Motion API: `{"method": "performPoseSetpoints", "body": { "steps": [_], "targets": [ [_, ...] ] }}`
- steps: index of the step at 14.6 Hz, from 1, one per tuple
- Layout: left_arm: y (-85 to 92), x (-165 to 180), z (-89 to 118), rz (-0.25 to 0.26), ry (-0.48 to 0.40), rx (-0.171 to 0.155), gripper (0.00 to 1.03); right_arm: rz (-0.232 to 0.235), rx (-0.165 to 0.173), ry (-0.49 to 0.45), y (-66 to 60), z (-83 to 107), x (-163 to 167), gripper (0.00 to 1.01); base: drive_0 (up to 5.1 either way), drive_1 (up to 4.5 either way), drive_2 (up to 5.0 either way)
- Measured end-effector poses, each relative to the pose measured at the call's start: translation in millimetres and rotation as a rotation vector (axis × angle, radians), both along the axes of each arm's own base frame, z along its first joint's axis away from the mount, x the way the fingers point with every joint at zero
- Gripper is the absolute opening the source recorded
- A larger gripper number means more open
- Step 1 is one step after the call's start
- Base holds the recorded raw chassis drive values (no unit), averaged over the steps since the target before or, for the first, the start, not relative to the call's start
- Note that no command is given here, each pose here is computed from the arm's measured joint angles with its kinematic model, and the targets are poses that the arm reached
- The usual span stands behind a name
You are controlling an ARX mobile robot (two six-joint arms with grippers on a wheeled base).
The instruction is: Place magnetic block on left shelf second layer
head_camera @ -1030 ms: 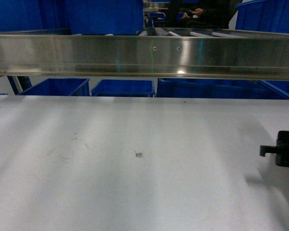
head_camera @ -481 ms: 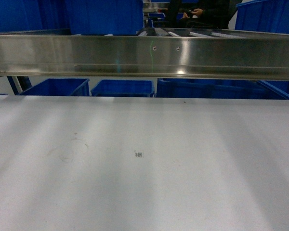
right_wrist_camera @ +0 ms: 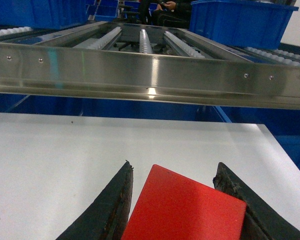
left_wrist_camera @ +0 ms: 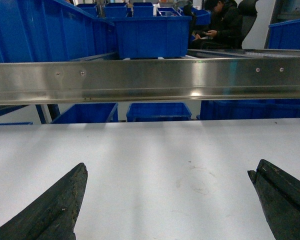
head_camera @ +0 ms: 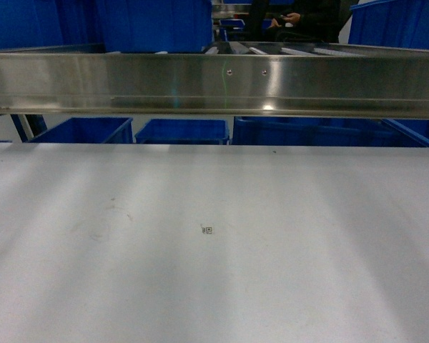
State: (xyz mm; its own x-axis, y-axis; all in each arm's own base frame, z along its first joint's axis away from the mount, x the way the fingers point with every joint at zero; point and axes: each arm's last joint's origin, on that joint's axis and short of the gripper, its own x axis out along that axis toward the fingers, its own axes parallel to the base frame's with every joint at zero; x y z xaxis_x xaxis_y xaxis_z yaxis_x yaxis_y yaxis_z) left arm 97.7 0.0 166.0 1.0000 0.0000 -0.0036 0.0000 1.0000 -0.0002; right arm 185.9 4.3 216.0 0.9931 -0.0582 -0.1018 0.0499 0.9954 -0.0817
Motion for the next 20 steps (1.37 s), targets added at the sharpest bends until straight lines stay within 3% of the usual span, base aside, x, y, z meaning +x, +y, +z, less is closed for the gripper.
{"method": "performPoseSetpoints", "body": {
  "steps": [20],
  "targets": [
    [0.0, 0.0, 0.0, 0.0, 0.0, 0.0, 0.98, 0.0, -0.001, 0.005, 0.0, -1.4, -0.4, 0.43, -4.9, 2.53, 2.5]
  ]
}}
